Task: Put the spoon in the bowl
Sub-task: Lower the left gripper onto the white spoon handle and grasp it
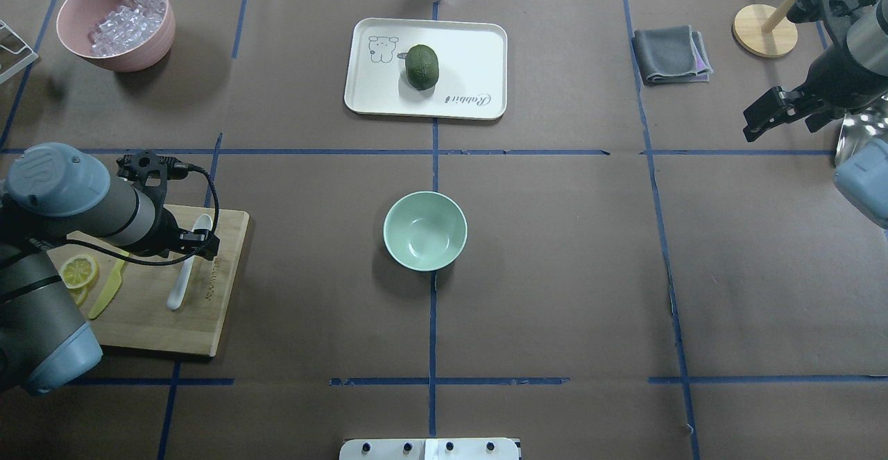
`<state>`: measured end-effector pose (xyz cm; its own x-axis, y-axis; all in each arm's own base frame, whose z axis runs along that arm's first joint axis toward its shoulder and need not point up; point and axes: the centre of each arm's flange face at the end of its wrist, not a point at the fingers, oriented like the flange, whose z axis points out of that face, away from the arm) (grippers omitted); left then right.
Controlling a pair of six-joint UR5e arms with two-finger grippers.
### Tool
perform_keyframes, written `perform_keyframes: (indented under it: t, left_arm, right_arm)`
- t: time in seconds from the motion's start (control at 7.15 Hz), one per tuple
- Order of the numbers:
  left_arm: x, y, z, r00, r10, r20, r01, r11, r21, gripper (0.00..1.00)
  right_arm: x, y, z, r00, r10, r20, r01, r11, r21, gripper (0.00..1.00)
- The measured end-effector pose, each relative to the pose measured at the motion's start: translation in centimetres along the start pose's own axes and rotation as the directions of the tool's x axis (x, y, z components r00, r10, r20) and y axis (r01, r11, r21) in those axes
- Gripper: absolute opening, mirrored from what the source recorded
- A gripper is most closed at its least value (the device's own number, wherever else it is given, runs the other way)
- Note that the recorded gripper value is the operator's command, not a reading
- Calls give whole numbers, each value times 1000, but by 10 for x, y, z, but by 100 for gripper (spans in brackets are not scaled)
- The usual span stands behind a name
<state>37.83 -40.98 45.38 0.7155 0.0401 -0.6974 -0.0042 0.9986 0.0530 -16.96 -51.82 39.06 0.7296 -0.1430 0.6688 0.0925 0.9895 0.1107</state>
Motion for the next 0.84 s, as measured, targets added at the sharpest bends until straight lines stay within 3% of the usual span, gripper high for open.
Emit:
perform_keyframes:
  t: [0.14,0.28,0.84]
  left_arm:
    - [0,0,0,1000,-1,0,1,1000,0,28]
    - [0,0,-1,1000,0,-1,0,1000,1,15]
    - [6,6,-10,999,2,-38,-3,999,-36,0]
  right_arm:
    - [0,0,0,1000,0,0,0,1000,1,100]
    - [1,0,-1,1000,1,0,-1,1000,2,100]
    - [3,0,-3,1000,5,1,-5,1000,5,100]
